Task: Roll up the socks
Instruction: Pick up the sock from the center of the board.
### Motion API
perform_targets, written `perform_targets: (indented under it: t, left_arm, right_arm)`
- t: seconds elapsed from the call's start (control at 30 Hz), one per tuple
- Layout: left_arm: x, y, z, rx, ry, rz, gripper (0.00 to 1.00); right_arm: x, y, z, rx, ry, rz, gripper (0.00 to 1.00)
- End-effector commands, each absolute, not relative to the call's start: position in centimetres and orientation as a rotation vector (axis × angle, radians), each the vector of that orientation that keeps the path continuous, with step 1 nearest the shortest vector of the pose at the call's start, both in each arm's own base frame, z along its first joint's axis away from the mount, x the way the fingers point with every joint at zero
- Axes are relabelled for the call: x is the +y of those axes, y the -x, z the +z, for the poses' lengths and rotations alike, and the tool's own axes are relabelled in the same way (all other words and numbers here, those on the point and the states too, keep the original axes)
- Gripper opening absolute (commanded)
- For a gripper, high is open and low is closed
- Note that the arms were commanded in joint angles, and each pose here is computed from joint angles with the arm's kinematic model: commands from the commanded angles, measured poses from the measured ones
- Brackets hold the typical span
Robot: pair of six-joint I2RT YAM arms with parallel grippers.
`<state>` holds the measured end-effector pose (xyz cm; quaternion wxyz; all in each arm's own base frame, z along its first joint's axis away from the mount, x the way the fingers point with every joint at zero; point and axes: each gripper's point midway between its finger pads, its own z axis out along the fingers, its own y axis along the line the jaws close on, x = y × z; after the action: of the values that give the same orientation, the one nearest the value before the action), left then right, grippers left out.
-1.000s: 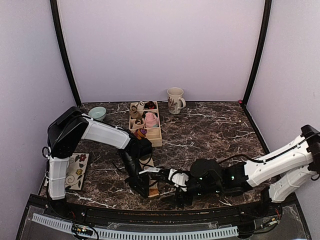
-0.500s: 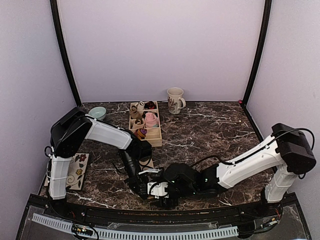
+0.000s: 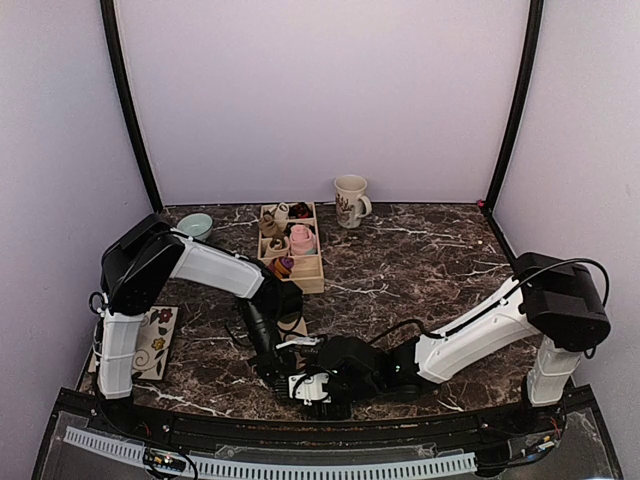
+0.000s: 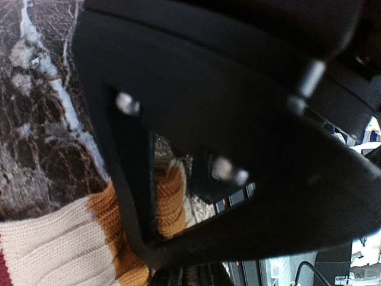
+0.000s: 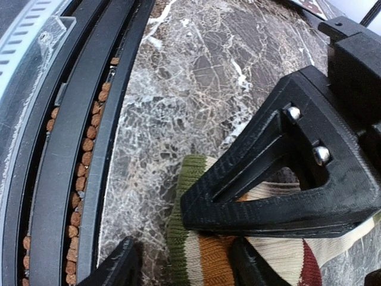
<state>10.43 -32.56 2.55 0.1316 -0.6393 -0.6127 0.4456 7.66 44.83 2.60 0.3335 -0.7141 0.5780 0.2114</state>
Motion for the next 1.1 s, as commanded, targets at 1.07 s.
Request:
perform_targets:
  t: [1.07]
  left_arm:
    - [-29.4, -12.3, -2.2, -1.845, 1.9, 0.933, 0.16]
  right_arm:
    - [45.3, -7.0, 2.6, 1.52, 1.831, 0.581, 0.48]
